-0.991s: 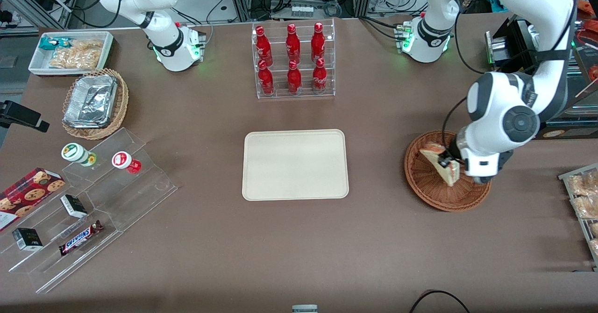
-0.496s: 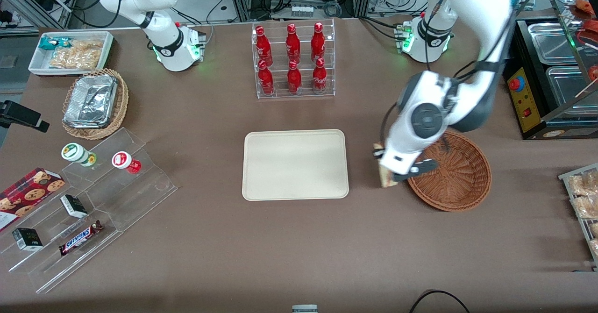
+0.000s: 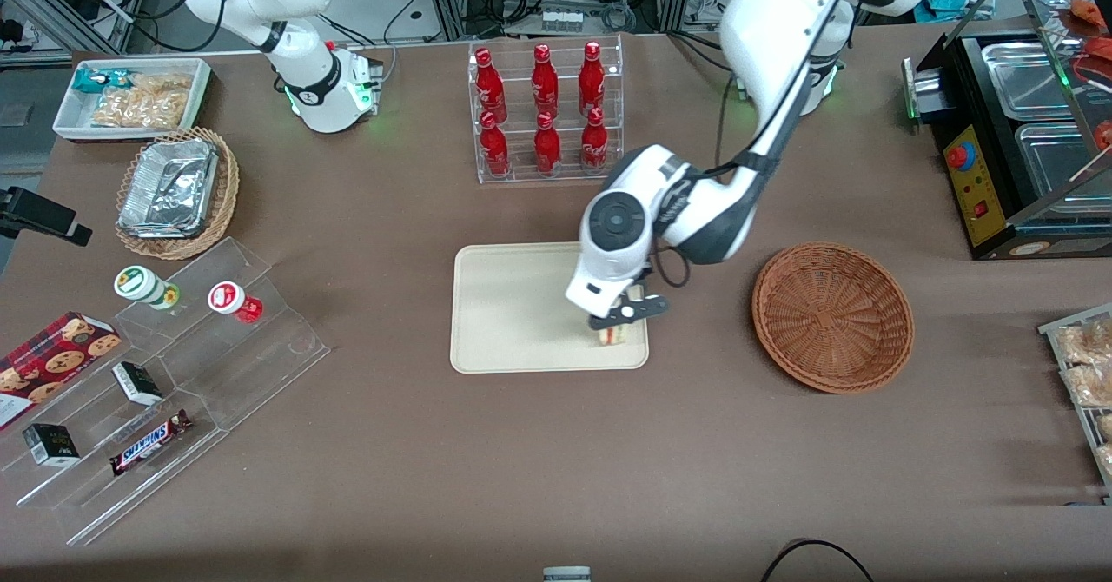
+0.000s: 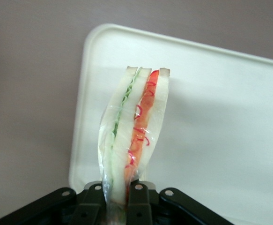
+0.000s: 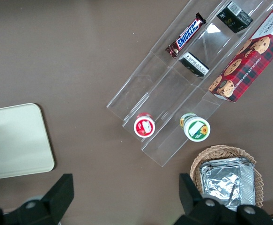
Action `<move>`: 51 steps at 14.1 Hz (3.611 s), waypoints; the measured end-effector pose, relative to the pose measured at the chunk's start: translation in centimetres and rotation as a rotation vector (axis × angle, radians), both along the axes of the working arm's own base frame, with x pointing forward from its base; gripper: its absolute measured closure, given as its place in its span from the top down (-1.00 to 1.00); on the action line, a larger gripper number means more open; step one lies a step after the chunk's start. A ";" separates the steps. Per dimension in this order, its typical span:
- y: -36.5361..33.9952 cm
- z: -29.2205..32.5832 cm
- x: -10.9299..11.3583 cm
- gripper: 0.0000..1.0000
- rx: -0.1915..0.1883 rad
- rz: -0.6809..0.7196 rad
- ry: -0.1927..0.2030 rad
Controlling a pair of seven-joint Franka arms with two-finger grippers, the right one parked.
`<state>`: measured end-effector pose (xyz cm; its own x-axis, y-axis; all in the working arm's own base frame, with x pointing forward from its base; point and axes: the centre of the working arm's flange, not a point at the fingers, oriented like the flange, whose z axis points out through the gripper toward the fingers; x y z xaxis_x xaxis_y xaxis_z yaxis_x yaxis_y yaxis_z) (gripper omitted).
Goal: Place sandwich from basket to tray
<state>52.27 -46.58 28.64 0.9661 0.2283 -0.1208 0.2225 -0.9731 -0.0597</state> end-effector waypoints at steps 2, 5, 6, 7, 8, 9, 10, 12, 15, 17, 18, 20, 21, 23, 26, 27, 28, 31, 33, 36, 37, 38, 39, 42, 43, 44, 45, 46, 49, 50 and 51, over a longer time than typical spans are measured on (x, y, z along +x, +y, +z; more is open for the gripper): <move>-2.5 -0.6 -0.8 -0.72 -0.015 -0.007 -0.016; -4.9 -1.4 -1.8 -0.72 -0.050 -0.020 -0.050; -5.4 -1.7 -2.1 -0.72 -0.055 -0.027 -0.055; -5.8 -2.0 -2.5 -0.72 -0.061 -0.033 -0.059; -6.3 -2.3 -2.8 -0.72 -0.066 -0.036 -0.064; -6.5 -2.6 -3.0 -0.72 -0.068 -0.032 -0.066; -6.7 -3.0 -3.1 -0.72 -0.071 -0.026 -0.069; -7.2 -4.2 -3.3 -0.72 -0.079 -0.023 -0.076; -7.6 -5.3 -3.6 -0.64 -0.086 -0.020 -0.080; -7.6 -5.1 -3.5 -0.48 -0.088 -0.009 -0.083; -7.7 -5.0 -3.4 -0.31 -0.089 0.002 -0.085; -7.8 -4.3 -3.1 0.08 -0.096 0.026 -0.094; -7.9 -3.8 -2.9 0.26 -0.101 0.029 -0.102; -7.8 -1.9 -2.5 0.67 -0.104 0.032 -0.111; -6.7 2.2 -2.4 1.00 -0.058 0.031 -0.099; -5.9 3.8 -2.3 1.00 -0.027 0.026 -0.100; -5.1 5.4 -2.1 1.00 -0.008 0.029 -0.100; -1.7 8.5 -1.2 1.00 0.062 0.069 -0.078; 0.5 8.1 -0.7 1.00 0.095 0.094 -0.068; 4.8 7.5 0.7 1.00 0.107 0.087 -0.029; 6.8 8.0 1.3 1.00 0.097 0.067 -0.015; 8.8 8.6 1.8 1.00 0.088 0.048 -0.007; 10.8 9.5 2.1 1.00 0.082 0.034 -0.002; 16.5 12.9 2.3 1.00 0.083 -0.008 0.044; 18.1 14.2 2.2 1.00 0.080 -0.032 0.065; 19.7 15.6 2.1 1.00 0.073 -0.061 0.085; 21.2 17.1 1.9 1.00 0.062 -0.092 0.100; 22.6 18.5 1.7 1.00 0.047 -0.125 0.111; 25.8 22.4 0.7 1.00 -0.003 -0.232 0.130; 26.6 23.5 0.6 1.00 -0.015 -0.253 0.123; 27.8 24.6 0.7 1.00 -0.024 -0.262 0.118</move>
<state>53.00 -18.81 53.25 0.9707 -0.0313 -0.2383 -0.0436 -0.9980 -0.0464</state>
